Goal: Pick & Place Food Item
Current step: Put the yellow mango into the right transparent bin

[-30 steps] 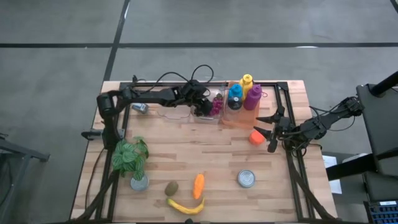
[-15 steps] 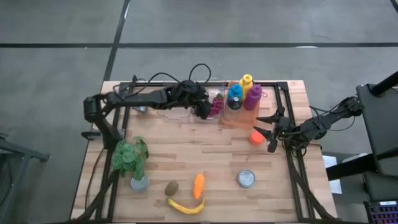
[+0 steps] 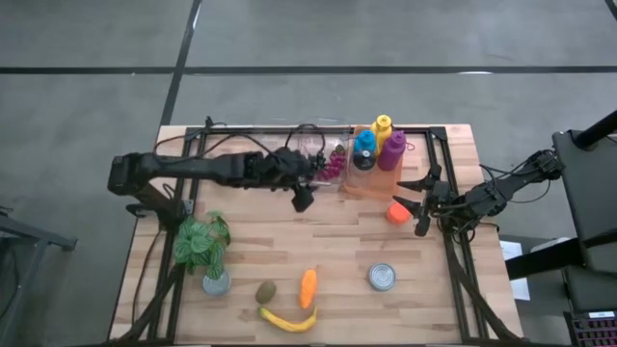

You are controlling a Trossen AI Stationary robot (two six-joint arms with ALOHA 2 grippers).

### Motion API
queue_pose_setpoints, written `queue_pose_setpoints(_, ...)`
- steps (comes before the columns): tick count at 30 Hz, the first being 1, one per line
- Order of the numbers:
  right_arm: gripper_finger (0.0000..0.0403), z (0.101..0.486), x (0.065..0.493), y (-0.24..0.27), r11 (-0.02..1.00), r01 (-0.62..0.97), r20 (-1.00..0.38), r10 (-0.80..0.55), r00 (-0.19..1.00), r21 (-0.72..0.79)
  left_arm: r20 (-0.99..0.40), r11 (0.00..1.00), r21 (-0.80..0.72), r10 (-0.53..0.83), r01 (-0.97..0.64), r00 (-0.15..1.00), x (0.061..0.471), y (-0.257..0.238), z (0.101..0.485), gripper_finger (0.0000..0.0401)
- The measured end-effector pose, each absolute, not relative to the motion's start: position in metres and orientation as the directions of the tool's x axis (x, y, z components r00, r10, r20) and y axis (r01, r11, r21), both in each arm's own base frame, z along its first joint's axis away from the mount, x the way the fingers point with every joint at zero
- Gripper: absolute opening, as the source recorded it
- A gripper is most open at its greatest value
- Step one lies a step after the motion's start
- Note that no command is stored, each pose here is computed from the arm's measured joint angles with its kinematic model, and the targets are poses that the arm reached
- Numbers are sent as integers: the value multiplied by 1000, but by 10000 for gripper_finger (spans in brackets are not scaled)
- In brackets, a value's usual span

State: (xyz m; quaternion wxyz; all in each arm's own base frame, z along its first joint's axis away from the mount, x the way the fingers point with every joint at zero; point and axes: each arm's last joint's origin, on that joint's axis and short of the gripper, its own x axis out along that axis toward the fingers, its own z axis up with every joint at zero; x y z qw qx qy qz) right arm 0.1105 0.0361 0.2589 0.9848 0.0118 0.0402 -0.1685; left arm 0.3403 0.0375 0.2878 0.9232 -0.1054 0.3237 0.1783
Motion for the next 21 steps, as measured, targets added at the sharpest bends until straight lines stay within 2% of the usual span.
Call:
queue_pose_setpoints(9,190,259,110,36,943,333,-83,-331,940,10,-679,865,-13,360,-502,639,333,8,282,299)
queue_pose_setpoints(17,190,259,110,36,943,333,-83,-331,940,10,-737,777,-109,355,-620,575,325,-10,274,299)
queue_pose_setpoints(21,190,259,111,36,943,333,-84,-331,940,9,-749,768,-145,328,-624,576,322,-25,270,299)
